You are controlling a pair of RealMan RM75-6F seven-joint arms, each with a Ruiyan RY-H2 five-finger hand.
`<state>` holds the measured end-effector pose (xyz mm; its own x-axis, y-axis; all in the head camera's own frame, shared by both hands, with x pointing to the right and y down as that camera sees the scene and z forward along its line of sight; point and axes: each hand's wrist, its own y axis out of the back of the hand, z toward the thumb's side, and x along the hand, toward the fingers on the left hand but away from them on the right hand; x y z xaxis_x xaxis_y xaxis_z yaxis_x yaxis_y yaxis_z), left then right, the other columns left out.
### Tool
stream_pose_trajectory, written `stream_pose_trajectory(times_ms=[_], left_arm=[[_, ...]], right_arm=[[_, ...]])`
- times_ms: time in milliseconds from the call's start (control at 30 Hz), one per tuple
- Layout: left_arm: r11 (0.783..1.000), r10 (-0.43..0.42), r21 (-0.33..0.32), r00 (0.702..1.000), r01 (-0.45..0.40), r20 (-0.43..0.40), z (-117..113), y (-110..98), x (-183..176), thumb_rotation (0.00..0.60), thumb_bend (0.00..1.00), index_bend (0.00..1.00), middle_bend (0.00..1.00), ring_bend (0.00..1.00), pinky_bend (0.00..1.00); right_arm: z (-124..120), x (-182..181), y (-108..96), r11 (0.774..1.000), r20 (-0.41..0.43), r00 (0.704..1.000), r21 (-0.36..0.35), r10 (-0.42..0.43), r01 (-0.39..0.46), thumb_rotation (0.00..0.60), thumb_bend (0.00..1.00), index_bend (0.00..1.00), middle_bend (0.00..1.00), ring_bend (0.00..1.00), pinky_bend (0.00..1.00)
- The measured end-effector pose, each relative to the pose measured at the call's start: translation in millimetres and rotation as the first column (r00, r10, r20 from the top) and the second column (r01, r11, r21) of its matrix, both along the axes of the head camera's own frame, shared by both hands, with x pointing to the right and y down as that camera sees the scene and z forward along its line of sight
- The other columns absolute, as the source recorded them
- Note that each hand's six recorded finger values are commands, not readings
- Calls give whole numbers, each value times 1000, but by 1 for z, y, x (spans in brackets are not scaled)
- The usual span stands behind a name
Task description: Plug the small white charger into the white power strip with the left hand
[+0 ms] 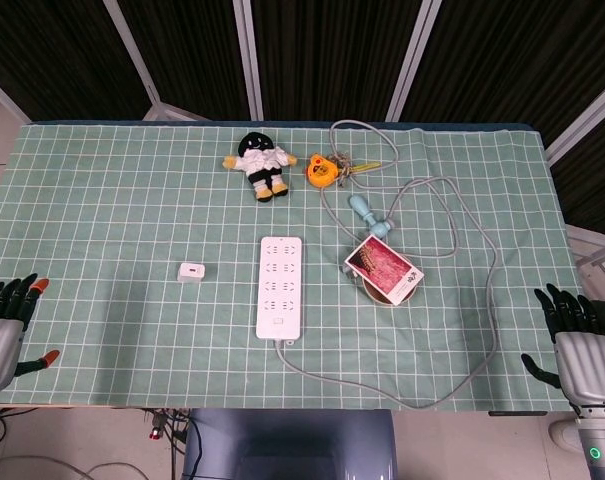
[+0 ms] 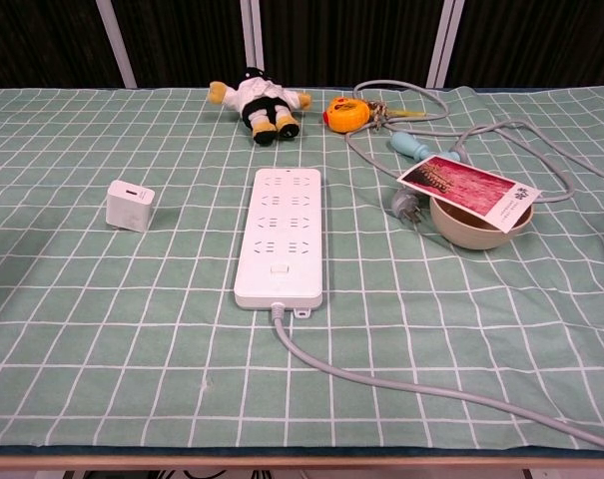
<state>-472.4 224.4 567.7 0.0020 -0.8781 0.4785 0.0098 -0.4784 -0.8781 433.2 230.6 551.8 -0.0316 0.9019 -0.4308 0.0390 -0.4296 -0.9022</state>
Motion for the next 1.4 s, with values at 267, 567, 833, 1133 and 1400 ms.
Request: stream_pose_trajectory(times_ms=[267,567,833,1133,1400], left_arm=[[1000,28,-9,999,-29,-14,3,-18,23,600,46,117,65,0,21],[994,101,-29,995,-102,-25,11,-57,77,600,116,218,189,0,51],[988,136,-79,991,-136,6,21,-87,115,600,149,258,231,10,51],[974,183,-147,982,-174,51,40,-107,156,600,150,276,243,11,51],[963,212,-177,976,-201,44,54,-112,191,600,155,285,249,11,51]], right_arm=[[1,-1,0,1000,19,1000,-14,9,-8,600,304,0,0,0,0],[1,0,0,1000,31,999,-24,18,-18,600,304,0,0,0,0],[2,0,0,999,43,999,-33,27,-26,600,304,0,0,0,0],[3,1,1,998,54,998,-46,40,-37,600,304,0,0,0,0],[3,1,0,997,64,997,-57,52,-48,600,304,0,0,0,0]])
